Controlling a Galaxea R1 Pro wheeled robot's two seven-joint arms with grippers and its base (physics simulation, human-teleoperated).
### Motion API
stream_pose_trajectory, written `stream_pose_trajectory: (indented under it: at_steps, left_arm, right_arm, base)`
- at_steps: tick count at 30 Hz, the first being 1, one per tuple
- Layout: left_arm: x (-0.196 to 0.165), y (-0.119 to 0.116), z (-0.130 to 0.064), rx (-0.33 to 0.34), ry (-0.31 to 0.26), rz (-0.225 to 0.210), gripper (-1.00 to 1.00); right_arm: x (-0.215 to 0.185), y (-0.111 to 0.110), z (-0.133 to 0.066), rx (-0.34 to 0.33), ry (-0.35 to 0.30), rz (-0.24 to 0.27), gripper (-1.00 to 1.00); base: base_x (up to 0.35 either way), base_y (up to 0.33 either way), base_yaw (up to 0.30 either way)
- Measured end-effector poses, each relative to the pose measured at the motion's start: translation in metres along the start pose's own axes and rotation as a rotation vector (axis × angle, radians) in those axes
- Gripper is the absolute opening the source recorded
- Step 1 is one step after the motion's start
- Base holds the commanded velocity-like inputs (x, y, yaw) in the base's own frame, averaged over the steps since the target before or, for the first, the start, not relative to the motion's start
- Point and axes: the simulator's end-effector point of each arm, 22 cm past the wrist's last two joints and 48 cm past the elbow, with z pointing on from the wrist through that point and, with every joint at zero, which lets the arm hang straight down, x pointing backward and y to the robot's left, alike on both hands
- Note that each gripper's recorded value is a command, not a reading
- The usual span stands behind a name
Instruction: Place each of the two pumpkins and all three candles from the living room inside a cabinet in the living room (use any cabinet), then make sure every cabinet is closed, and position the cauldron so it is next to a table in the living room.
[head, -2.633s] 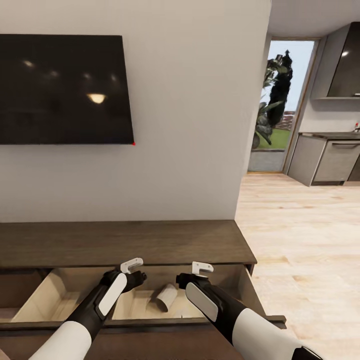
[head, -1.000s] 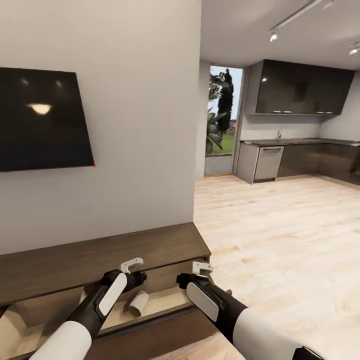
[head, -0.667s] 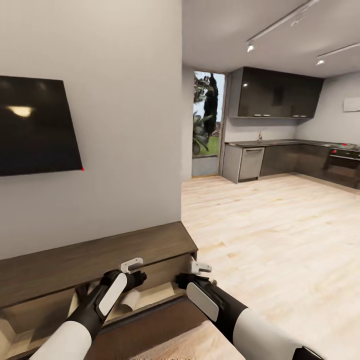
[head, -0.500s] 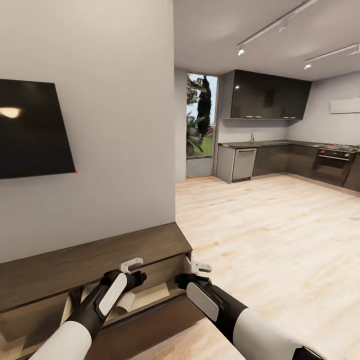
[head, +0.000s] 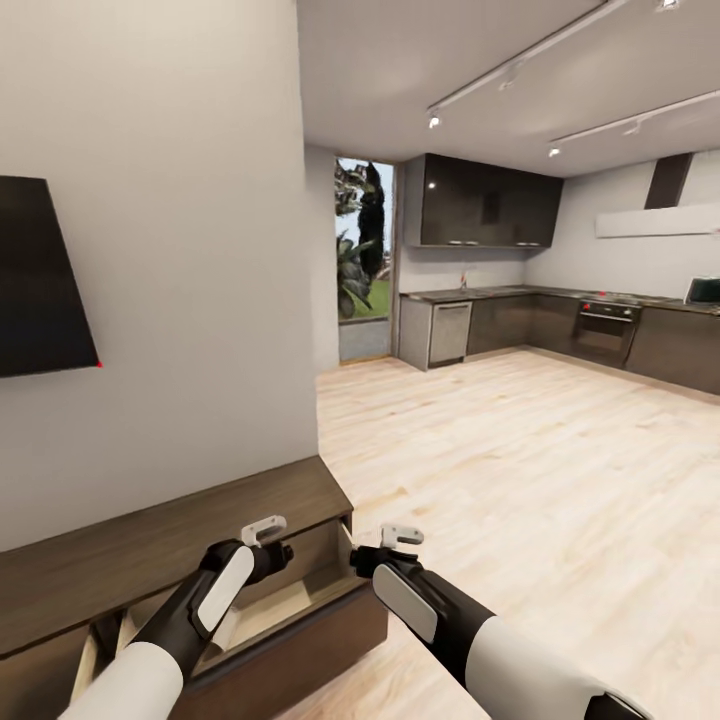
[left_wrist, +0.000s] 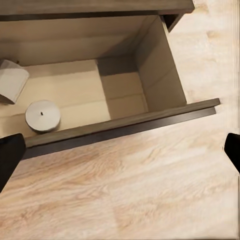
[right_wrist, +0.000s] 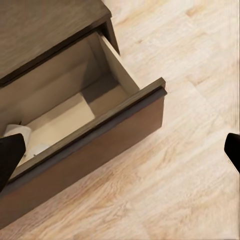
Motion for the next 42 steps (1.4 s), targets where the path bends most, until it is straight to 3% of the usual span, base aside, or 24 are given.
stream_pose_trajectory:
  at_steps: [14, 31, 38, 42]
  left_arm:
    - [-0.022, -0.009, -0.024, 0.006, -0.014, 0.0, 1.0]
    - [-0.027, -0.011, -0.029, 0.01, -0.026, 0.001, 1.0]
    - [-0.026, -0.011, -0.028, 0.01, -0.023, 0.001, 1.0]
    - [-0.025, -0.011, -0.027, 0.009, -0.022, 0.001, 1.0]
  right_arm:
    - [-0.025, 0.004, -0.021, 0.001, -0.013, 0.002, 1.0]
    - [-0.028, 0.006, -0.025, -0.003, -0.016, 0.0, 1.0]
    - [-0.022, 0.008, -0.024, -0.02, 0.023, 0.066, 1.0]
    - [-0.02, 0.008, -0.023, -0.022, 0.029, 0.073, 1.0]
  base:
    - [0.0, 0.0, -0.241]
    - [0.0, 0.0, -0.19]
    - [0.0, 0.0, -0.25]
    - [-0.001, 0.0, -0.261]
